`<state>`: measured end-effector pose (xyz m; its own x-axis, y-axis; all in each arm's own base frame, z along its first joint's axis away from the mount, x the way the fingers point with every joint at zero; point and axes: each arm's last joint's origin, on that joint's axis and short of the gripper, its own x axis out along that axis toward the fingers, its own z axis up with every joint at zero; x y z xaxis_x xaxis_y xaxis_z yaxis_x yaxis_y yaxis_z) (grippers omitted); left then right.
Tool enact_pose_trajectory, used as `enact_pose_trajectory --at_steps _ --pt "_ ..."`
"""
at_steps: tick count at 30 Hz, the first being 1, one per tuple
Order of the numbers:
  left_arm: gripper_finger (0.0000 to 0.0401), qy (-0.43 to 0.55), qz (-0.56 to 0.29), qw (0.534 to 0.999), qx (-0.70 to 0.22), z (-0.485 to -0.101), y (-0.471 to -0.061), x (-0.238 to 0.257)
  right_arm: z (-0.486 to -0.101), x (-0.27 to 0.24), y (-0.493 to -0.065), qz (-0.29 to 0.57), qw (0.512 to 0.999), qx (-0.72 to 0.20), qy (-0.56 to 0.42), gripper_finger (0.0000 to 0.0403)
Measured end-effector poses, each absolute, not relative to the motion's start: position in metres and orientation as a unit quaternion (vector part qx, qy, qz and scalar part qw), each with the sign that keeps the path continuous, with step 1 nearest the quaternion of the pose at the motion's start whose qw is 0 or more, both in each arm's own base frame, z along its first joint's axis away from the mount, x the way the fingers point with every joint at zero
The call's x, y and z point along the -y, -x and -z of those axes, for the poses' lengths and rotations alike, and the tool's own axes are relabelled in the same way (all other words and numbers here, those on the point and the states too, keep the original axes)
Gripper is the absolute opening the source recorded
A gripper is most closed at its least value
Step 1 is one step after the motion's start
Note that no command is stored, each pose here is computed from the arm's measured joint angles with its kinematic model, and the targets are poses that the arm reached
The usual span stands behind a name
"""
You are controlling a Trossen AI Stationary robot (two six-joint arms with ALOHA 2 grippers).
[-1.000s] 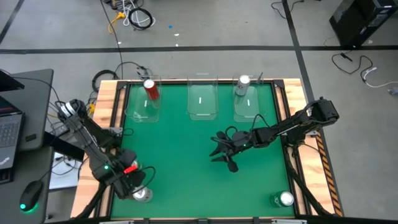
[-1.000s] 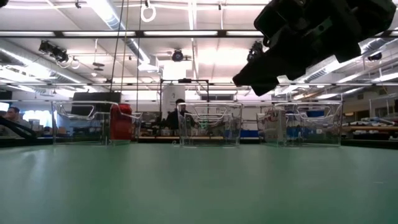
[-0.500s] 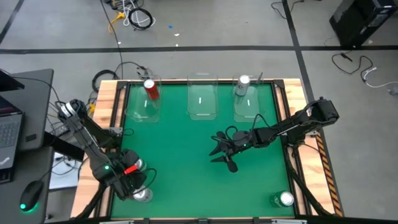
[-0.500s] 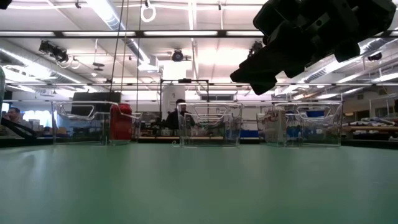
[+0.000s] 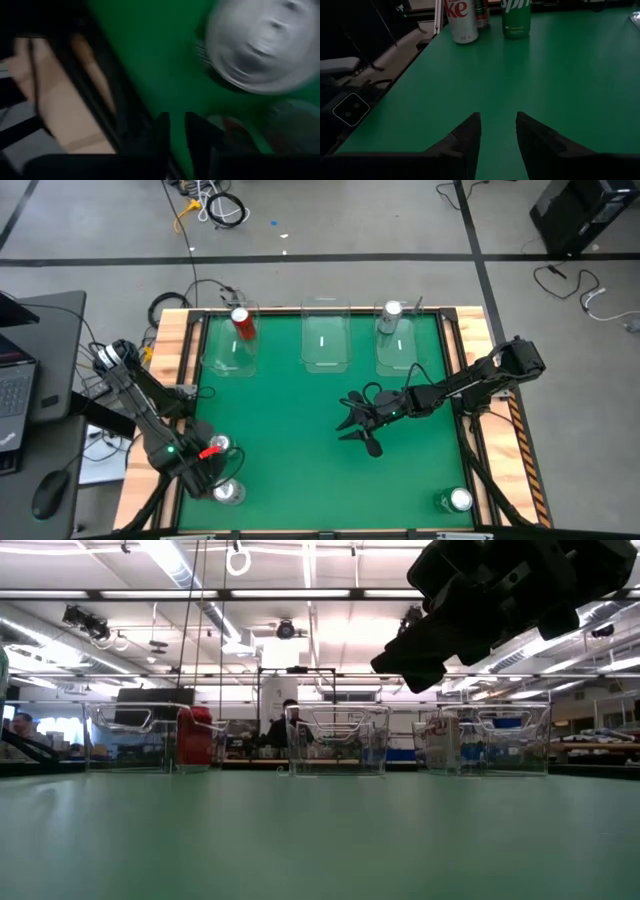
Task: Sort soda cans
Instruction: Put the left green soda can into the center transparent bin
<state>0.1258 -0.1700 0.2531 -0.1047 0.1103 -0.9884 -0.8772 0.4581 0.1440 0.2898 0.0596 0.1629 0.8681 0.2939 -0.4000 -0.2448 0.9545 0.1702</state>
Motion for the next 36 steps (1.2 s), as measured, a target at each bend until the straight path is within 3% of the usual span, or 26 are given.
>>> enact_pose_trajectory --at_steps 3,11,19,28,36 --pt "0.0012 0.306 -0.428 0.593 -0.61 -0.248 -0.125 0.168 -0.163 -0.06 -0.29 -0.139 0.964 -0.217 -0.057 0.0106" --pt "0.0003 0.3 -0.426 0.628 -0.578 -0.217 -0.124 0.163 -0.162 -0.059 -0.29 -0.14 0.965 -0.217 -0.052 0.0009" --pt "0.0001 0.299 -0.403 0.695 -0.515 -0.196 -0.128 0.159 -0.163 -0.059 -0.29 -0.138 0.965 -0.216 -0.058 0.0017" --pt "0.0001 0.295 -0.398 0.715 -0.493 -0.174 -0.125 0.153 -0.164 -0.06 -0.29 -0.138 0.967 -0.207 -0.061 0.0017" --pt "0.0 0.266 -0.449 0.722 -0.454 -0.172 -0.119 0.14 -0.169 -0.058 -0.293 -0.111 0.976 -0.178 -0.057 0.0018"
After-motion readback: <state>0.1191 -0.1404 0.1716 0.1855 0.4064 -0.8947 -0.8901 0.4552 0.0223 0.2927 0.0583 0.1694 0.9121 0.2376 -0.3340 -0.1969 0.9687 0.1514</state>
